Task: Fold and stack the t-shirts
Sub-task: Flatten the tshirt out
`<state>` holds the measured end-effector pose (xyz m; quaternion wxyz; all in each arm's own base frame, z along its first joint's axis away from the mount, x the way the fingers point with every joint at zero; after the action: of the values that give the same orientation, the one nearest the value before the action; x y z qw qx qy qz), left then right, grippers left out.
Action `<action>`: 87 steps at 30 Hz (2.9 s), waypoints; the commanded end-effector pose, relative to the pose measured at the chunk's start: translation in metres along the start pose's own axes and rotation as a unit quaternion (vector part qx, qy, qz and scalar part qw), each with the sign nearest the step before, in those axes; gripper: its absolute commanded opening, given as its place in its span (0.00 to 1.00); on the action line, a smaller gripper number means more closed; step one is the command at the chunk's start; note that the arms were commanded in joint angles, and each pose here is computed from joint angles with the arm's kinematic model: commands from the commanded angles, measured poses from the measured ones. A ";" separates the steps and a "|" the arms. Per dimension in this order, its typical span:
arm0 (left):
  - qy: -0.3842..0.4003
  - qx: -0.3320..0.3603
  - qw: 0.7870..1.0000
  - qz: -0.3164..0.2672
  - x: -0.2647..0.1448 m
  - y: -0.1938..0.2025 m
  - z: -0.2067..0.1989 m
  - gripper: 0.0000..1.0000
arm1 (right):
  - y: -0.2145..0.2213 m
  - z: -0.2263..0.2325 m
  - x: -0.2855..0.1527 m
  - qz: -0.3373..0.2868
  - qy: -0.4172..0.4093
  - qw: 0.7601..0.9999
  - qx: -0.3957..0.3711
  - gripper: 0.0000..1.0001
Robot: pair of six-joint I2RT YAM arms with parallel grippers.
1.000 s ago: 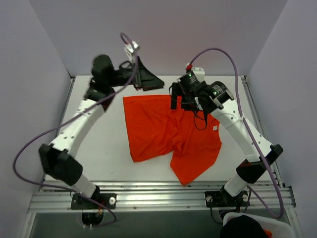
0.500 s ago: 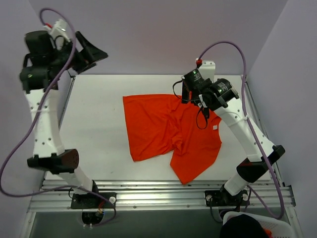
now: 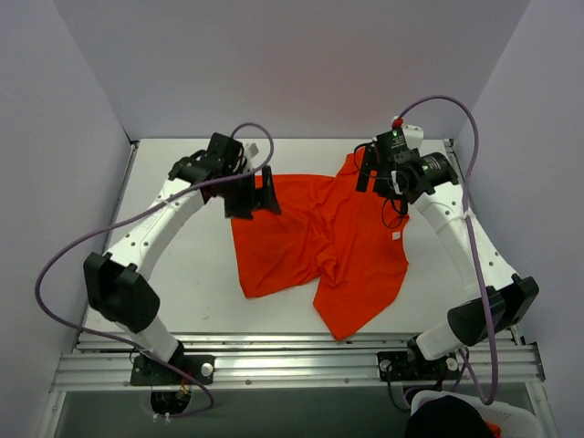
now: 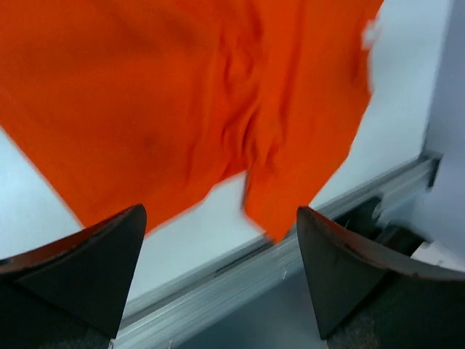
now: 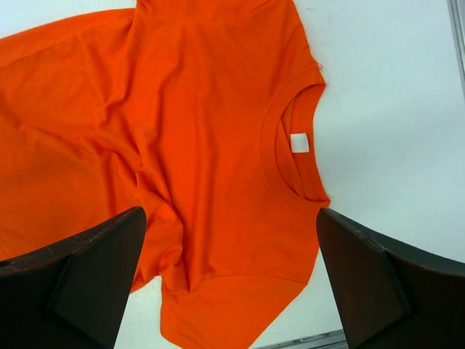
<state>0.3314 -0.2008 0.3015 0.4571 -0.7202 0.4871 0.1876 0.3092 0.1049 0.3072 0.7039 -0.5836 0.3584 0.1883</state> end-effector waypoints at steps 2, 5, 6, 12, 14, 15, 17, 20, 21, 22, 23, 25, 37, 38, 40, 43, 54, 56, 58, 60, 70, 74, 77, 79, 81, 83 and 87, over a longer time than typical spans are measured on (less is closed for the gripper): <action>0.037 -0.032 0.999 -0.021 -0.060 0.050 0.032 0.94 | 0.010 -0.013 -0.015 -0.009 -0.031 0.999 -0.024 1.00; -0.034 -0.098 0.994 0.031 -0.051 0.081 0.070 0.94 | 0.013 -0.019 -0.014 0.002 -0.012 0.999 -0.041 1.00; -0.089 -0.042 0.995 0.014 -0.053 0.087 0.061 0.94 | 0.012 -0.021 -0.014 0.002 -0.008 0.999 -0.042 1.00; -0.085 -0.045 0.993 0.067 -0.056 0.142 0.057 0.94 | 0.027 -0.027 -0.005 0.018 0.004 0.999 -0.038 1.00; -0.071 -0.055 0.992 0.086 -0.041 0.165 0.064 0.94 | 0.030 -0.026 -0.003 0.027 0.002 0.999 -0.032 1.00; -0.069 -0.077 0.991 0.090 -0.035 0.171 0.064 0.94 | 0.031 -0.025 -0.003 0.031 -0.002 0.999 -0.028 1.00; -0.050 -0.089 0.991 0.091 -0.023 0.178 0.063 0.94 | 0.030 -0.023 -0.003 0.032 -0.005 0.999 -0.026 1.00; -0.048 -0.110 0.988 0.097 0.000 0.193 0.069 0.94 | 0.031 -0.024 -0.001 0.036 0.000 0.999 -0.028 1.00; -0.051 -0.123 0.986 0.104 0.008 0.202 0.074 0.94 | 0.031 -0.024 0.000 0.038 0.003 0.999 -0.030 1.00; -0.051 -0.130 0.984 0.112 0.017 0.206 0.077 0.94 | 0.031 -0.025 -0.001 0.040 0.005 0.999 -0.030 1.00; -0.030 -0.126 0.986 0.104 0.026 0.204 0.073 0.94 | 0.032 -0.024 -0.001 0.042 0.004 0.999 -0.031 1.00; -0.030 -0.127 0.985 0.110 0.043 0.207 0.077 0.95 | 0.033 -0.024 -0.002 0.045 0.001 0.999 -0.030 1.00; -0.091 -0.109 0.984 0.106 0.091 0.199 0.090 0.83 | 0.026 -0.029 -0.008 0.045 0.014 0.998 -0.036 1.00; -0.097 -0.107 0.984 0.108 0.092 0.201 0.092 0.78 | 0.026 -0.030 -0.009 0.044 0.015 0.998 -0.036 1.00; -0.106 -0.110 0.982 0.115 0.096 0.206 0.097 0.49 | 0.025 -0.032 -0.010 0.043 0.017 0.998 -0.036 1.00; -0.117 -0.104 0.980 0.121 0.105 0.210 0.105 0.23 | 0.024 -0.032 -0.010 0.042 0.019 0.998 -0.036 1.00; -0.186 -0.147 0.968 0.079 0.069 0.157 0.193 0.02 | 0.023 -0.042 -0.016 0.041 0.034 0.998 -0.034 1.00; -0.200 -0.160 0.965 0.064 0.054 0.145 0.204 0.02 | 0.027 -0.045 -0.017 0.042 0.037 0.998 -0.025 1.00; -0.196 -0.164 0.964 0.069 0.050 0.142 0.208 0.02 | 0.031 -0.050 -0.017 0.045 0.043 0.998 -0.017 1.00; -0.216 -0.164 0.960 0.064 0.046 0.130 0.209 0.02 | 0.036 -0.054 -0.017 0.050 0.053 0.997 -0.007 1.00; -0.296 -0.190 0.934 0.055 0.009 0.110 0.248 0.03 | 0.062 -0.081 0.006 0.105 0.125 0.984 0.067 1.00; -0.271 -0.193 0.942 0.048 -0.001 0.091 0.258 0.50 | 0.067 -0.084 0.008 0.098 0.130 0.983 0.087 0.99; -0.264 -0.186 0.945 0.044 -0.004 0.080 0.254 0.72 | 0.057 -0.087 0.004 0.062 0.131 0.985 0.090 0.99; -0.252 -0.180 0.951 0.012 -0.016 0.071 0.242 0.75 | 0.052 -0.086 -0.001 0.057 0.122 0.987 0.085 0.98; -0.193 -0.177 0.964 -0.035 -0.028 0.060 0.219 0.90 | 0.049 -0.079 -0.005 0.083 0.104 0.989 0.066 0.97; -0.153 -0.184 0.971 -0.023 -0.030 0.065 0.206 0.97 | 0.057 -0.067 -0.012 0.113 0.065 0.990 0.063 0.99; -0.148 -0.155 0.977 0.001 -0.040 0.090 0.176 0.94 | 0.110 -0.031 -0.038 0.166 -0.033 0.984 0.061 1.00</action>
<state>0.2890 -0.0202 0.1800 0.4041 -0.7485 0.3465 0.3955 0.2432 0.0773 0.2644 0.7009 -0.5082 0.4497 0.2196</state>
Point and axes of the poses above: each gripper's point midway between its finger pads, its own x axis out along the fingers, its own z axis along the line the jaws close on, y = z × x, the point moved 6 cm from there along -x, back along the fingers, and after that the axes turned 3 degrees about x, right-handed, at the moved point
